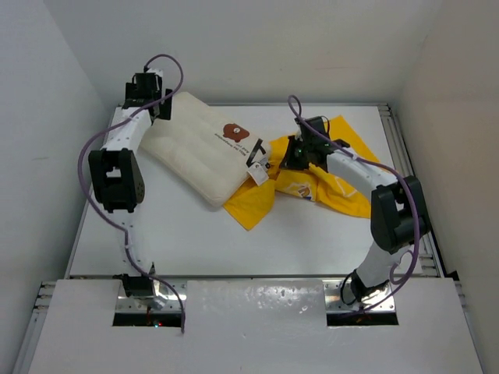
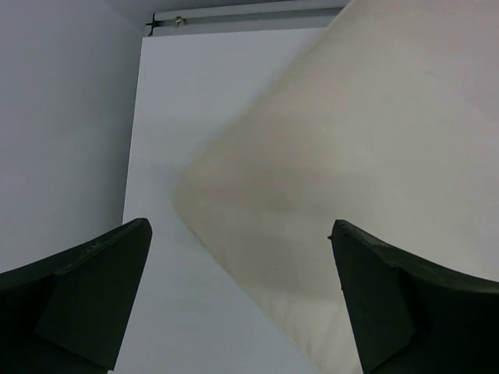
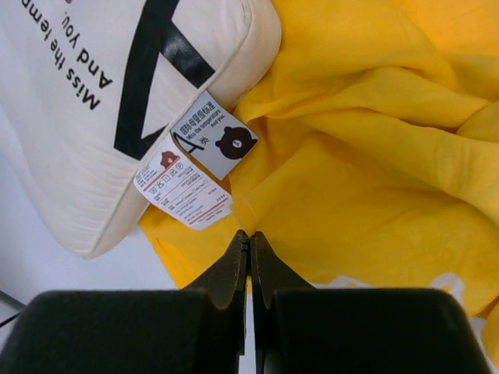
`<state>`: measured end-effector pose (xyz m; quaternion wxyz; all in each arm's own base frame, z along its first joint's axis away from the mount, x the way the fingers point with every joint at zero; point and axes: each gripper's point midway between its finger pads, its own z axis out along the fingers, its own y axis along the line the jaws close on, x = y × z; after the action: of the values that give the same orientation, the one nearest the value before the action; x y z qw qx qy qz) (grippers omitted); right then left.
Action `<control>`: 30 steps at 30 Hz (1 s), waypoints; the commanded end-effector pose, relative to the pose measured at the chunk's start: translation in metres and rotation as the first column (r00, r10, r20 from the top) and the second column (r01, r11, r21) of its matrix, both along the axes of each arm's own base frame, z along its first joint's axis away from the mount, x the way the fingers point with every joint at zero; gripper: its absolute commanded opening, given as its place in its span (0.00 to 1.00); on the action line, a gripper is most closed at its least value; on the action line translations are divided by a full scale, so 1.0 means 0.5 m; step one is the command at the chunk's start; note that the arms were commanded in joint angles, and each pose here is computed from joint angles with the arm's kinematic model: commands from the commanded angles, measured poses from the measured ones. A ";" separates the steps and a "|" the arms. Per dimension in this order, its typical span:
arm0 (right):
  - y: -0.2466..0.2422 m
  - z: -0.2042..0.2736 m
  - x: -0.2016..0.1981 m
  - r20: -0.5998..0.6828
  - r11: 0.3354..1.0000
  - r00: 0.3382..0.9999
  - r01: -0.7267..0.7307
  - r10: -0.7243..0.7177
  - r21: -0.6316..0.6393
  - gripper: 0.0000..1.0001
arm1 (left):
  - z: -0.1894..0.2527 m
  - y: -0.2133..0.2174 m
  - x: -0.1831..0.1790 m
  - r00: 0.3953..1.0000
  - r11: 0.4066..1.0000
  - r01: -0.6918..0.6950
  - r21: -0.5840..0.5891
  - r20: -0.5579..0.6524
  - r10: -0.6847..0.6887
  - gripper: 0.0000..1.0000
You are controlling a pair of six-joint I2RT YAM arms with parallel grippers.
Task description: Put the pillow into the pillowcase
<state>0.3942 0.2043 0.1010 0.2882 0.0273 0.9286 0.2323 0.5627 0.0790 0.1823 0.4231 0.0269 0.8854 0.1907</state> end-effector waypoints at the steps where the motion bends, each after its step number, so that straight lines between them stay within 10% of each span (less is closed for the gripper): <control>1: 0.012 0.018 0.006 0.023 1.000 1.000 -0.003 0.003 -0.013 0.00 | 0.031 0.101 0.077 0.985 0.986 -0.130 0.101 0.129 0.116 1.00; 6: 0.017 -0.012 -0.010 -0.005 0.997 1.000 -0.002 0.001 -0.077 0.00 | -0.109 0.130 0.158 1.000 0.999 0.019 0.044 0.010 -0.019 1.00; 13: 0.014 -0.022 0.009 -0.009 0.996 0.999 0.031 -0.032 -0.081 0.00 | -0.359 0.011 0.058 0.924 0.925 0.211 -0.315 -0.245 -0.294 0.88; 16: 0.013 -0.025 0.019 -0.011 0.996 1.000 0.023 -0.024 -0.086 0.00 | -0.343 0.023 0.032 0.928 0.920 0.206 -0.334 -0.233 -0.292 0.35; 17: 0.007 -0.026 0.023 -0.014 0.996 1.000 0.024 -0.026 -0.090 0.00 | -0.326 0.035 0.012 0.929 0.936 0.193 -0.294 -0.251 -0.271 0.00; 23: -0.014 -0.032 0.035 -0.014 0.997 0.998 0.052 -0.053 -0.053 0.00 | -0.125 0.091 -0.109 0.921 0.969 0.214 -0.127 -0.304 -0.243 0.00; 30: -0.018 -0.051 0.032 -0.033 0.998 0.999 0.024 -0.026 -0.059 0.00 | -0.079 0.158 -0.414 0.790 0.989 0.151 -0.009 -0.600 -0.126 0.00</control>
<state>0.4051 0.1866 0.0690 0.2680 0.0508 0.9440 0.1854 0.4268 0.1326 0.1247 0.2256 0.1412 0.9570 0.1158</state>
